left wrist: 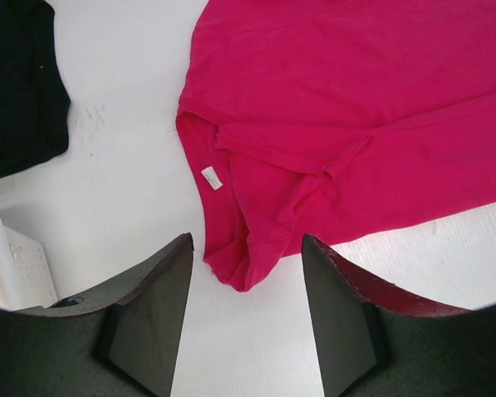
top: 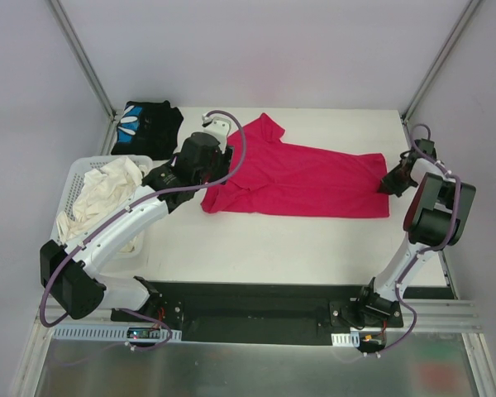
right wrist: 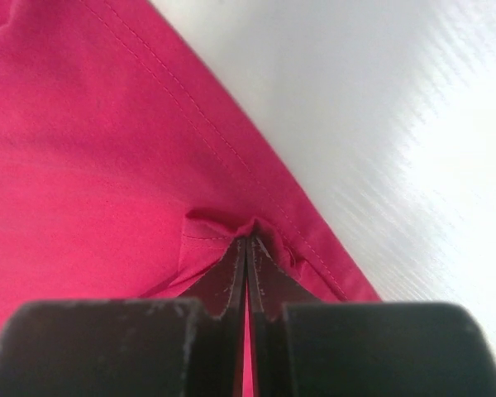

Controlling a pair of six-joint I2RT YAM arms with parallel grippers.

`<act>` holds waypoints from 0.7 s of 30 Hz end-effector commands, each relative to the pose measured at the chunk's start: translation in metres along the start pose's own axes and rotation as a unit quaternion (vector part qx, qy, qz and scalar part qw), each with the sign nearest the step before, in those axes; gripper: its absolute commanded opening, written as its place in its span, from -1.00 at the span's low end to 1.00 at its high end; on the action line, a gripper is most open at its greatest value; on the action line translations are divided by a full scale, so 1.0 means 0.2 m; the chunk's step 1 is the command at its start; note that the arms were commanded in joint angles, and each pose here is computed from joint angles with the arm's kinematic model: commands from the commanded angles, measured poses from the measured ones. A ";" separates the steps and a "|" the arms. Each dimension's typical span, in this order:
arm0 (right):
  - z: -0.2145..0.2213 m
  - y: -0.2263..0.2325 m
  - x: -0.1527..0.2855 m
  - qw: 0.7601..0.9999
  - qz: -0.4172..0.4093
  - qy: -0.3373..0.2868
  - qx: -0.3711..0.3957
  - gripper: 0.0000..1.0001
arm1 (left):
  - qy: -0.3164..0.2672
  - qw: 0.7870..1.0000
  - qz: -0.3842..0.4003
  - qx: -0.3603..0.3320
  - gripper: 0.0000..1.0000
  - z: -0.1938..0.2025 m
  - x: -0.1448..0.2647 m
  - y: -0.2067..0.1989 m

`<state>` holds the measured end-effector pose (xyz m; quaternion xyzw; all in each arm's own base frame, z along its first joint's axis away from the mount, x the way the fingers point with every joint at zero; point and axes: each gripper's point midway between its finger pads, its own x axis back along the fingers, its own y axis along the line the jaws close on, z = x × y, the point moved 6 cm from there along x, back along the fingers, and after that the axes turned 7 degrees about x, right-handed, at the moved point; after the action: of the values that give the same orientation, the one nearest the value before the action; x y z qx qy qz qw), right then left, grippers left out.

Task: Fold and stack the t-shirts
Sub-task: Fold the flattened tshirt in 1/3 of the way

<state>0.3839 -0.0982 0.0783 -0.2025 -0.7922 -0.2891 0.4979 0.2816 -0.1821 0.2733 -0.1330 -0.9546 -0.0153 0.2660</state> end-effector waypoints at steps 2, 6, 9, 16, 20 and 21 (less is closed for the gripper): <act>-0.06 -0.05 0.12 0.999 0.012 -0.040 -0.008 -0.98 | -0.025 1.000 0.013 0.004 0.09 -0.05 0.05 -0.01; -0.08 -0.05 0.16 0.999 0.009 -0.051 -0.010 -0.98 | -0.026 1.000 0.015 0.005 0.08 -0.05 0.06 -0.01; -0.08 -0.05 0.14 0.999 0.008 -0.045 -0.009 -0.97 | -0.026 1.000 0.015 0.005 0.08 -0.05 0.06 -0.01; -0.07 -0.01 0.13 0.999 -0.014 -0.033 -0.005 -0.50 | -0.026 1.000 0.013 0.003 0.09 -0.05 0.05 -0.01; -0.10 0.06 0.22 0.998 -0.039 -0.053 0.006 -0.46 | -0.019 1.000 0.001 -0.004 0.09 -0.04 0.01 -0.01; -0.10 0.08 0.24 0.997 -0.048 -0.056 0.010 -0.46 | -0.009 1.000 -0.003 -0.007 0.09 -0.02 -0.02 -0.01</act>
<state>0.3767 -0.1042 0.0890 -0.2059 -0.7969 -0.2934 0.4864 0.2810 -0.1816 0.2755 -0.1337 -0.9556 -0.0132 0.2623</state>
